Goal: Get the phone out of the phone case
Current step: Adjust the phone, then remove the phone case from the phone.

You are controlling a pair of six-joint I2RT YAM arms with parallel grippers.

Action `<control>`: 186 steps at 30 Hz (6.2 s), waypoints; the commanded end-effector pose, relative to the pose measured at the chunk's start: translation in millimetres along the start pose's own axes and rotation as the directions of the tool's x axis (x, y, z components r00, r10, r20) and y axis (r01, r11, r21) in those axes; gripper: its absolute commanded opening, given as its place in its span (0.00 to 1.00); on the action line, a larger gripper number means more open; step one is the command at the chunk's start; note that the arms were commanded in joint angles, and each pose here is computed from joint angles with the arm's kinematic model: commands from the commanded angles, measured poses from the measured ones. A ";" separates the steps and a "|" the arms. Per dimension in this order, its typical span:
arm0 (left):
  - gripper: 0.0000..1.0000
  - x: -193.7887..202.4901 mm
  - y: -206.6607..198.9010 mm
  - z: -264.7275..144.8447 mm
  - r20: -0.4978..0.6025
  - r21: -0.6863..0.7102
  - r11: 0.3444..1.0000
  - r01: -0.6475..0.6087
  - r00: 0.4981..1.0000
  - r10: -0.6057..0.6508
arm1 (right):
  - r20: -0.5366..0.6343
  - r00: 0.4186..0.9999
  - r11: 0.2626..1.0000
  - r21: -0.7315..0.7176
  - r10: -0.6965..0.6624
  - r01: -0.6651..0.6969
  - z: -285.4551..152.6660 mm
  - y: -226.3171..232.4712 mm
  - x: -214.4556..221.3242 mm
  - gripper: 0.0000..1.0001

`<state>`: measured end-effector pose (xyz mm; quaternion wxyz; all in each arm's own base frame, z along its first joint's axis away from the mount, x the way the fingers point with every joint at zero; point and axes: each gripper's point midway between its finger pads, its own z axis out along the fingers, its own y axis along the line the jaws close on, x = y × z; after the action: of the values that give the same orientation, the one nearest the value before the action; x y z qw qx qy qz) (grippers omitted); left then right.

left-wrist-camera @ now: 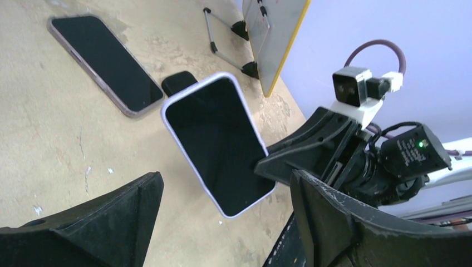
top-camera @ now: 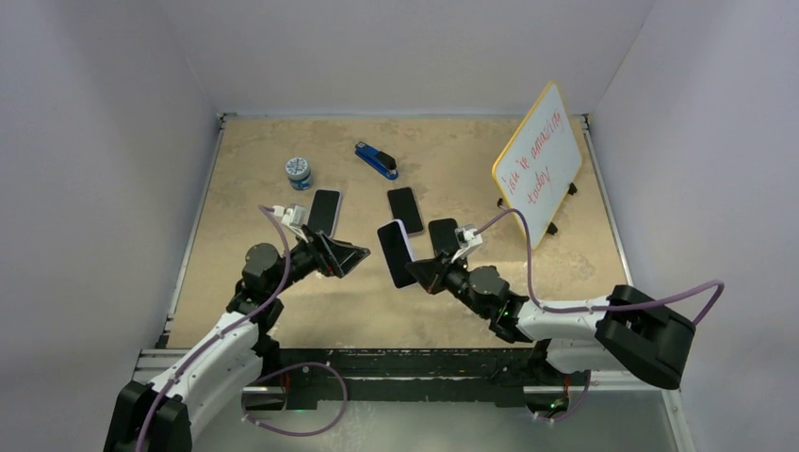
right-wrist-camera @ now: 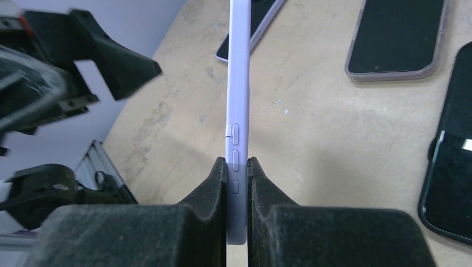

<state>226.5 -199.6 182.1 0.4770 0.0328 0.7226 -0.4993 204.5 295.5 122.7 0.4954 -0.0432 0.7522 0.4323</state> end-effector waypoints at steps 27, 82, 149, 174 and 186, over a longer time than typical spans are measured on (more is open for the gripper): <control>0.73 -3.6 -50.7 -4.9 0.031 0.321 0.944 0.073 0.996 -0.088 | 0.005 0.956 0.754 -0.617 0.292 -0.227 -20.9 126.6 -65.6 0.00; 0.00 -87.9 -48.9 -12.4 0.333 0.351 0.833 0.428 0.774 -0.538 | 0.027 0.979 0.753 -0.643 0.204 -0.140 6.4 146.9 -48.5 0.63; 0.00 -32.2 -71.9 12.7 -0.166 0.220 0.935 0.278 0.955 -0.245 | 0.145 0.941 0.826 -0.451 -0.306 0.338 -3.0 66.6 1.6 0.17; 0.00 -57.6 -104.7 -3.9 -0.257 0.424 0.895 -0.138 0.929 0.265 | 0.046 0.886 0.660 -0.650 -0.461 0.378 -20.1 118.2 1.1 0.54; 0.00 -54.7 -118.1 -14.8 -0.253 0.483 0.864 -0.145 0.921 0.296 | 0.048 0.873 0.609 -0.698 -0.485 0.377 -15.2 131.9 0.7 0.49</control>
<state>190.9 -223.5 270.6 0.3452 0.2553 0.6895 -0.5833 127.9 360.1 178.6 0.4571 -0.4166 0.5749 0.5357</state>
